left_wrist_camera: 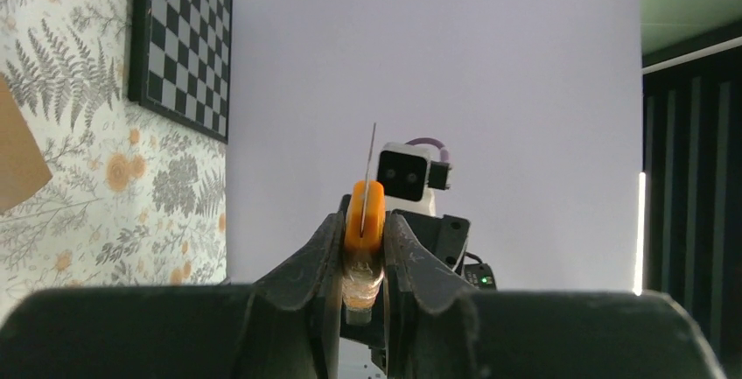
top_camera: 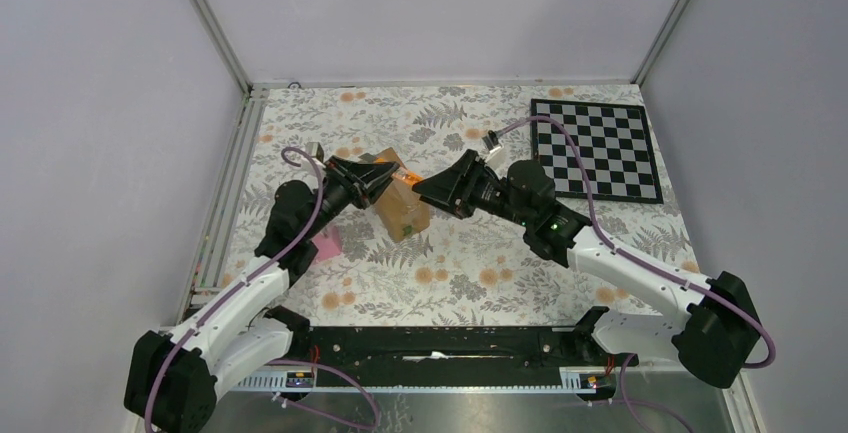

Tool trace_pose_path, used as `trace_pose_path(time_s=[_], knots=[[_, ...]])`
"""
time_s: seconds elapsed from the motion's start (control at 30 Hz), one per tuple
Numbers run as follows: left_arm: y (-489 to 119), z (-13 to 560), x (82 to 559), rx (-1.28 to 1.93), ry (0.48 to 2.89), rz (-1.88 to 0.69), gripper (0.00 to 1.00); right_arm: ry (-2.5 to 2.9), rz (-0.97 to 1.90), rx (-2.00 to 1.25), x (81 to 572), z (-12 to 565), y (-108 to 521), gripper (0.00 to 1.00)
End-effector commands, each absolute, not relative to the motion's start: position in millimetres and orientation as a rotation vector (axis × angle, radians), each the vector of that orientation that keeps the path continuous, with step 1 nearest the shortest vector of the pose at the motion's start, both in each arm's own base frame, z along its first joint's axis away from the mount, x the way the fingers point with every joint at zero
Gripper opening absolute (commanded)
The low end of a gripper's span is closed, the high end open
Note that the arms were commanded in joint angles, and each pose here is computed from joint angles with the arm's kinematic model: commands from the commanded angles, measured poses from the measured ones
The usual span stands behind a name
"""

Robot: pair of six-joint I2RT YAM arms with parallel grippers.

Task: Unpack the express box
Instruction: Cut the express box at the center of the board.

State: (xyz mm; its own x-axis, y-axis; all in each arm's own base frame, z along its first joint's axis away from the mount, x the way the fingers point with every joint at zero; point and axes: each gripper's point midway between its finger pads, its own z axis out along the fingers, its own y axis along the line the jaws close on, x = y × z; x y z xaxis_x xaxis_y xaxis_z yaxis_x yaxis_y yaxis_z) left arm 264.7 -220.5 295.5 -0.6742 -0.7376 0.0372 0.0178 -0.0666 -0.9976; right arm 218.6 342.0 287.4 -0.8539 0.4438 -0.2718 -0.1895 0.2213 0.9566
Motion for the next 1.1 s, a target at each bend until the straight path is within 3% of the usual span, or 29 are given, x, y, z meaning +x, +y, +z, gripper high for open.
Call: trace_pose_path(time_s=[0.0, 0.13, 0.3, 0.4, 0.43, 0.5, 0.53, 0.57, 0.6, 0.63, 0.73, 0.87, 0.97, 1.07], knots=[[-226, 306, 267, -0.76, 1.621, -1.797, 0.0, 1.864, 1.703, 0.245, 228, 322, 346, 0.56], [-231, 302, 266, -0.754, 1.645, -1.779, 0.0, 1.851, 1.691, 0.257, 233, 325, 352, 0.43], [-230, 296, 267, -0.781, 1.635, -1.775, 0.0, 1.854, 1.679, 0.277, 232, 325, 359, 0.4], [-233, 291, 266, -0.773, 1.66, -1.772, 0.0, 1.829, 1.628, 0.294, 238, 327, 352, 0.33], [-233, 289, 265, -0.769, 1.672, -1.768, 0.0, 1.82, 1.612, 0.286, 240, 331, 351, 0.29], [-235, 285, 262, -0.757, 1.706, -1.752, 0.0, 1.843, 1.54, 0.282, 245, 329, 348, 0.06], [-235, 280, 262, -0.759, 1.738, -1.727, 0.0, 1.855, 1.499, 0.276, 247, 328, 346, 0.0], [-235, 276, 262, -0.753, 1.771, -1.697, 0.1, 1.87, 1.45, 0.266, 249, 325, 343, 0.0], [-234, 272, 262, -0.745, 1.8, -1.663, 0.27, 1.882, 1.397, 0.265, 252, 322, 338, 0.0], [-231, 269, 264, -0.753, 1.831, -1.618, 0.52, 1.896, 1.353, 0.257, 253, 319, 334, 0.0], [-219, 256, 266, -0.76, 1.91, -1.492, 0.83, 1.932, 1.199, 0.203, 256, 310, 319, 0.0], [-192, 232, 265, -0.825, 2.04, -1.243, 0.87, 2.009, 0.996, 0.06, 261, 296, 310, 0.0], [-159, 207, 265, -0.901, 2.168, -0.904, 0.8, 2.064, 0.907, -0.093, 263, 287, 317, 0.0], [-143, 194, 273, -0.907, 2.207, -0.733, 0.72, 2.104, 0.835, -0.206, 268, 280, 325, 0.0]])
